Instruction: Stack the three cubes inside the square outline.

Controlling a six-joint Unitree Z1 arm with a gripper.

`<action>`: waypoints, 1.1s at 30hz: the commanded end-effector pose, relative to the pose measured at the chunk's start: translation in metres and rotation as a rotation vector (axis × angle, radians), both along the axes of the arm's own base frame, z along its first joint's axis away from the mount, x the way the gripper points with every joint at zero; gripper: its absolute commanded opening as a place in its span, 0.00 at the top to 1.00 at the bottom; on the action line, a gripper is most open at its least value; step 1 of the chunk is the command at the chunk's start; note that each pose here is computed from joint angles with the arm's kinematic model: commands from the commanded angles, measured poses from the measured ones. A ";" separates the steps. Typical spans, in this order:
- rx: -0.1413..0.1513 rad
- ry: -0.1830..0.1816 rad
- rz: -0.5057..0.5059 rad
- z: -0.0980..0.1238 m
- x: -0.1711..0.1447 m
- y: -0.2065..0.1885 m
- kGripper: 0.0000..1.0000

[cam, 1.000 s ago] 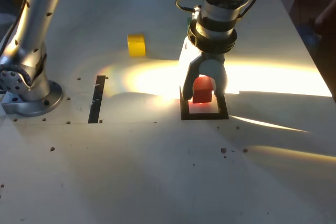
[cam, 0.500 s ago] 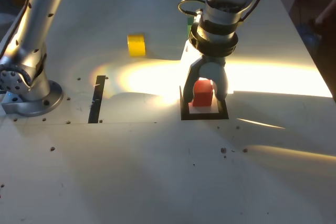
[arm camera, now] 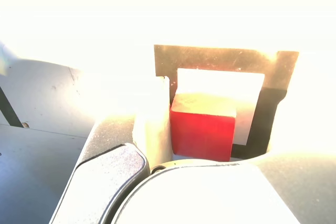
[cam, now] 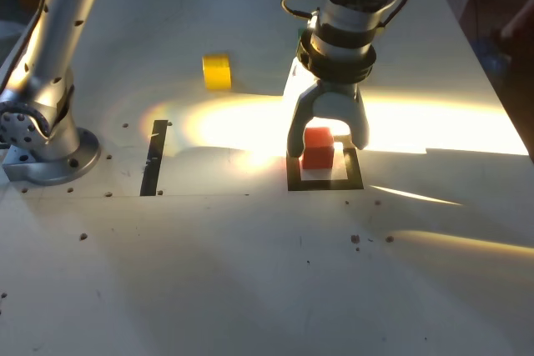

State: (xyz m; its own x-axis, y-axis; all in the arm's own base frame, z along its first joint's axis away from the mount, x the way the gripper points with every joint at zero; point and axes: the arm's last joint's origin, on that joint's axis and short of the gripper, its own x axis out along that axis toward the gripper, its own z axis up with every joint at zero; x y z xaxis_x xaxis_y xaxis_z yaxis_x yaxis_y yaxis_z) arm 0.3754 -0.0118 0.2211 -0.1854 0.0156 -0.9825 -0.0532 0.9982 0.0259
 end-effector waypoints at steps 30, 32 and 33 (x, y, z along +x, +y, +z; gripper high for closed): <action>0.066 0.031 0.020 0.092 -0.104 0.200 0.09; 0.058 0.051 0.018 0.089 -0.112 0.207 0.09; 0.051 0.064 0.018 0.087 -0.117 0.209 0.09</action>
